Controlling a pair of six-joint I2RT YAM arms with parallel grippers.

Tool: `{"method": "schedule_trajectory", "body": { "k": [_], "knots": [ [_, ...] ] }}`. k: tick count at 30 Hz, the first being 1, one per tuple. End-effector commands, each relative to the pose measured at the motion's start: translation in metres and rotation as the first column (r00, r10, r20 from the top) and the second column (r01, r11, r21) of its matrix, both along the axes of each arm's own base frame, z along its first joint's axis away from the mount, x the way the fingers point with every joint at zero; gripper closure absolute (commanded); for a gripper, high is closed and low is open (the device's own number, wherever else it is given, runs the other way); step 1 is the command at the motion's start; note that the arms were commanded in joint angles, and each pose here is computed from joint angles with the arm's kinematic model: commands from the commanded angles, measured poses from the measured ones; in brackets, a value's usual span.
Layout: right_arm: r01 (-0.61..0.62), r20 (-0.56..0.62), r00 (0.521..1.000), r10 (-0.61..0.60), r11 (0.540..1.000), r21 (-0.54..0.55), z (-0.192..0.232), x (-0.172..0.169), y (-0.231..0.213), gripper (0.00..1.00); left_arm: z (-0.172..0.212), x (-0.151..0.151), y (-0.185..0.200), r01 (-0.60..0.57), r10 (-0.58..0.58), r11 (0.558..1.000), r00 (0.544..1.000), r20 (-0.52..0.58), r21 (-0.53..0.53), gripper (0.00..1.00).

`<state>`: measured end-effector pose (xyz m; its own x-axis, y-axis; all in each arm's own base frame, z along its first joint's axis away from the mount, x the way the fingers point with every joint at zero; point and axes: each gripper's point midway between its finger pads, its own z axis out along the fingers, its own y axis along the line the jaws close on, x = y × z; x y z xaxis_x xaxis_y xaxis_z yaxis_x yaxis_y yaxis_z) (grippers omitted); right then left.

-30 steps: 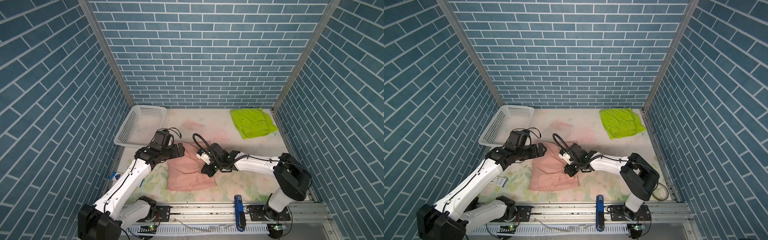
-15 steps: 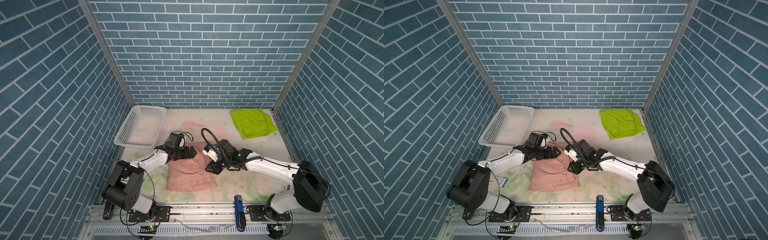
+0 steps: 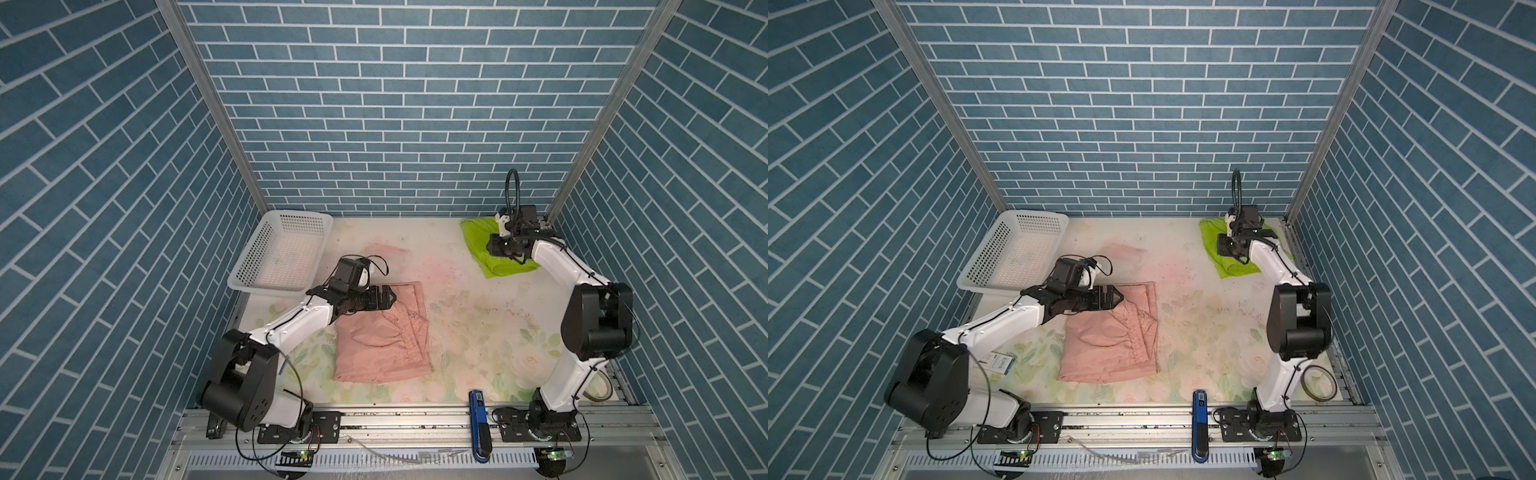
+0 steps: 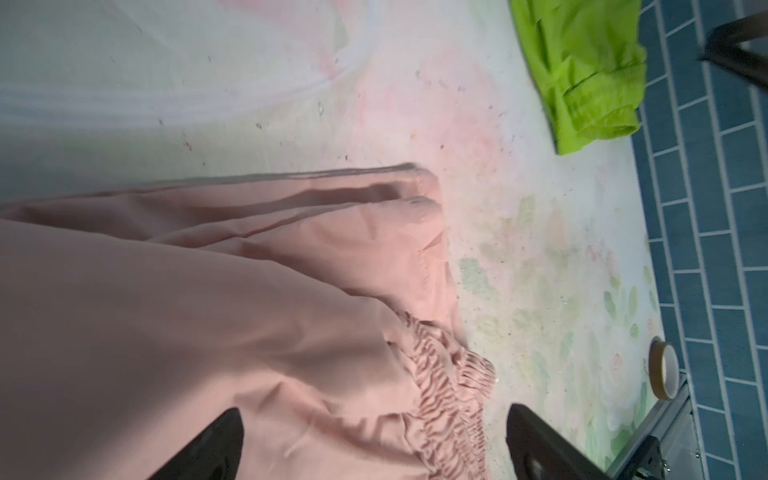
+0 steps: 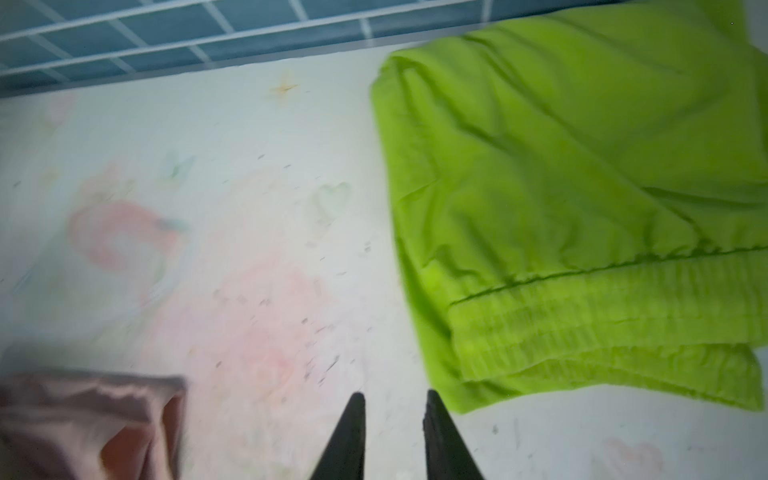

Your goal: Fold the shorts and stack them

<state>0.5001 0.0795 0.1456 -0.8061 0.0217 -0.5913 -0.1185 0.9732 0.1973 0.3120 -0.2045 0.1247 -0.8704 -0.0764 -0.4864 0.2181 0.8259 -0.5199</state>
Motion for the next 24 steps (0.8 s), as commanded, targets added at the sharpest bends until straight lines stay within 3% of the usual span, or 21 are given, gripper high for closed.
{"method": "schedule_trajectory", "body": {
  "k": [1,6,7,11,24],
  "knots": [
    [0.036,-0.077,0.996,-0.038,0.999,-0.026,-0.017,0.019,-0.015,0.76,0.009,-0.018,0.019,-0.022,0.022,0.997,1.0,0.004,0.07,0.0],
    [0.093,-0.167,0.981,-0.1,0.995,-0.045,-0.061,0.05,-0.044,0.88,0.016,-0.038,0.066,-0.161,0.157,0.969,0.987,0.035,0.187,0.0],
    [0.097,-0.174,0.979,-0.104,0.994,-0.045,-0.066,0.053,-0.047,0.94,0.015,-0.042,0.073,-0.187,0.183,0.963,0.982,0.036,0.192,0.0],
    [0.093,-0.222,0.97,-0.102,0.994,-0.052,-0.087,0.056,-0.051,0.96,0.009,-0.055,0.087,-0.234,0.232,0.96,0.972,0.031,0.157,0.0],
    [0.097,-0.36,0.928,-0.101,0.995,-0.027,-0.125,-0.009,-0.047,1.0,-0.011,-0.069,0.103,-0.253,0.256,0.952,0.967,0.001,0.174,0.0]
  ]
}}
